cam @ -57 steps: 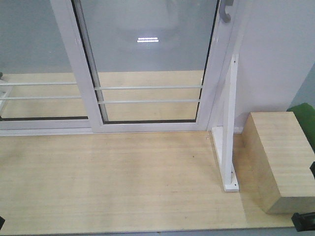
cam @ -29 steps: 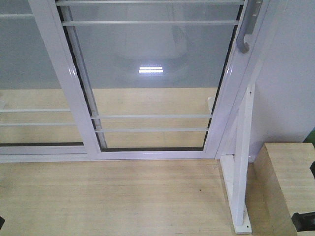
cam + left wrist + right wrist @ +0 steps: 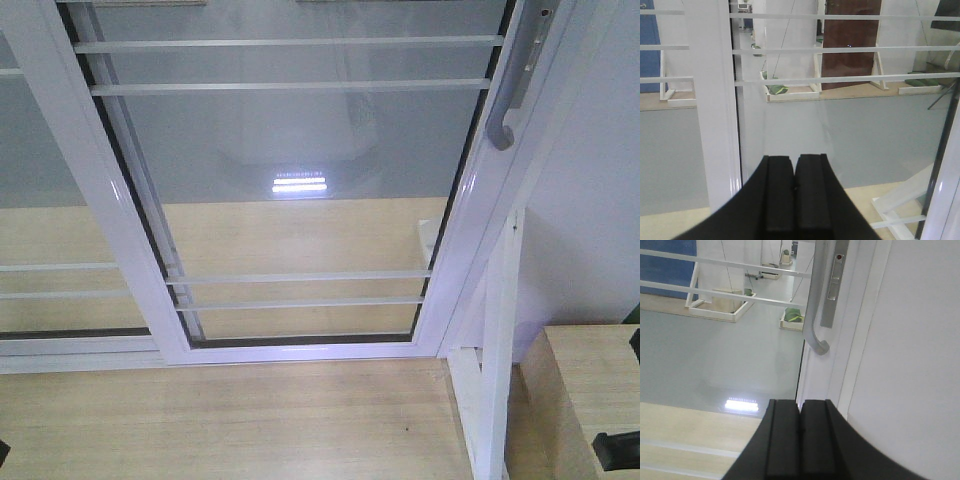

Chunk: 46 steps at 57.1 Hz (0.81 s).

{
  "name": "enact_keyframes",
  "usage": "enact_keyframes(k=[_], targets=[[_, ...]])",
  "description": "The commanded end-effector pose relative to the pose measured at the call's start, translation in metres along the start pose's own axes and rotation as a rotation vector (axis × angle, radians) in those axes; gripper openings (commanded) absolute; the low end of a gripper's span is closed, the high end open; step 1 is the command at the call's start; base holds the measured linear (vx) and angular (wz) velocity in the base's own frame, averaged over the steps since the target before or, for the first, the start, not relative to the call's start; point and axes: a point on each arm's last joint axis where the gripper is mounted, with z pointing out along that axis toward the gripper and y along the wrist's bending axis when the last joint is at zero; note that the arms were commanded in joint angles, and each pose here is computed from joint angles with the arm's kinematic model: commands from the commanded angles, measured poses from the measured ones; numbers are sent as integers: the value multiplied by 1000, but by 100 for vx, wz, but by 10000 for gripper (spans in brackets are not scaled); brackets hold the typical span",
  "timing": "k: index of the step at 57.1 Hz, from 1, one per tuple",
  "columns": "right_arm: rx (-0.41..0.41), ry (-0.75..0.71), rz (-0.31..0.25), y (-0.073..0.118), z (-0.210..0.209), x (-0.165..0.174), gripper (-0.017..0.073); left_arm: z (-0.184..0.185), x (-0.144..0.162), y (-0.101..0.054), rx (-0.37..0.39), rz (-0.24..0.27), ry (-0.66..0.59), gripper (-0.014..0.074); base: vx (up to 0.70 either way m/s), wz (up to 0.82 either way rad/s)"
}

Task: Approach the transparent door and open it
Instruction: 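Drive the base up close to the glass door and stop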

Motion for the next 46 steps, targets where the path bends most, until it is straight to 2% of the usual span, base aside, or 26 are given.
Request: enact_keyframes(k=[1, 46], targets=[[24, -96, -12, -2, -1, -7, -1, -1, -5, 0, -1, -7, -89, -3, 17, -3], [20, -56, -12, -2, 2, -5, -1, 0, -5, 0, -1, -7, -80, -3, 4, 1]])
